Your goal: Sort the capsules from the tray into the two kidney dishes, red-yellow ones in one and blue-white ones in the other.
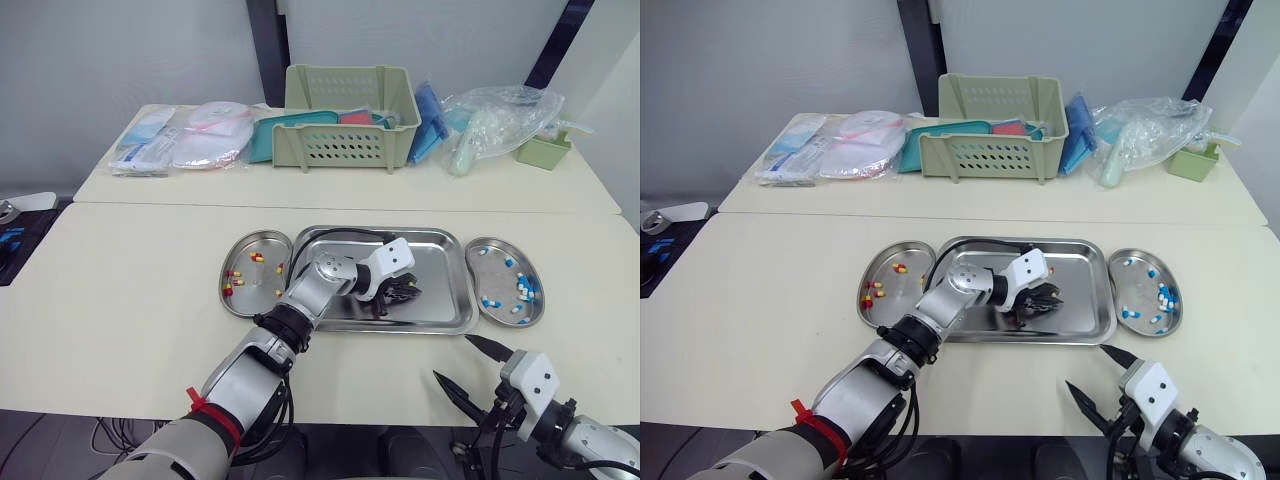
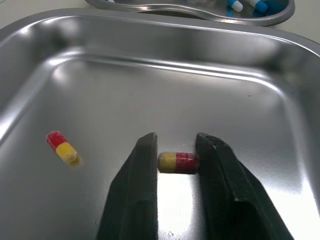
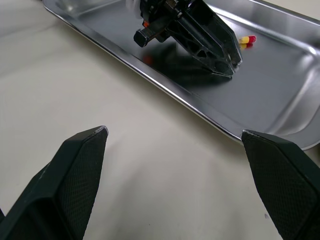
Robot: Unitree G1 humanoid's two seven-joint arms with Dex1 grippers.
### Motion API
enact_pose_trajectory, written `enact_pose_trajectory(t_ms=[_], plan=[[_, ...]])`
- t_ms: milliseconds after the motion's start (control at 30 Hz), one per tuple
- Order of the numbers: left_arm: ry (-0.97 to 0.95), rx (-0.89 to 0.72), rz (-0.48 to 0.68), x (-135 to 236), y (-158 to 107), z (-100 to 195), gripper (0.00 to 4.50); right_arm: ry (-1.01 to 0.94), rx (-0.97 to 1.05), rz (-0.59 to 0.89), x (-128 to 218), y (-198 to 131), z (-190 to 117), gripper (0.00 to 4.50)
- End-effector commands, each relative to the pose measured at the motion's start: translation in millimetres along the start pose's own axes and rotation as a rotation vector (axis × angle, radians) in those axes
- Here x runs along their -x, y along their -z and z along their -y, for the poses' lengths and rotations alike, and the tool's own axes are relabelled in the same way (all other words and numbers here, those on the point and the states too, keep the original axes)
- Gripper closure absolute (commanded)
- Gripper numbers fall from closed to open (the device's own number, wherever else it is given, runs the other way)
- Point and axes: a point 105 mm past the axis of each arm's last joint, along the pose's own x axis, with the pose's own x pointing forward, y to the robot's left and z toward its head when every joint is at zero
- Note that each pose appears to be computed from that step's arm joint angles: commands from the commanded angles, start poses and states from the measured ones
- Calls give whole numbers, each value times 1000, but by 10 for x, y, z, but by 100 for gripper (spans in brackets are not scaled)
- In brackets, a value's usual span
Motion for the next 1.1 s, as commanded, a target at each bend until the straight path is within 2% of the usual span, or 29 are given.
enact_pose_trajectory(t_ms=[33, 267, 367, 533, 700, 833, 967, 1100], plan=[[6, 11, -30, -9, 53, 13, 409, -12, 24, 32, -10, -126, -28, 0], [13, -20, 54, 119, -175, 33, 409, -24, 34, 31, -23, -143, -35, 0], [-4, -49, 90, 323, -305, 51, 409, -34, 62, 34, -30, -162, -30, 0], [-98, 10, 125, 871, -459, 65, 409, -75, 119, 75, -70, -297, -42, 0], [-324, 97, 62, 1592, -294, -87, 409, -147, 168, 137, -145, -505, -56, 0], [-484, 172, -7, 1988, -83, -170, 409, -238, 163, 153, -197, -582, -95, 0], [-582, 214, -94, 2252, 146, -159, 409, -323, 150, 156, -254, -635, -132, 0], [-667, 251, -120, 2379, 265, -181, 409, -361, 150, 159, -306, -662, -128, 0]])
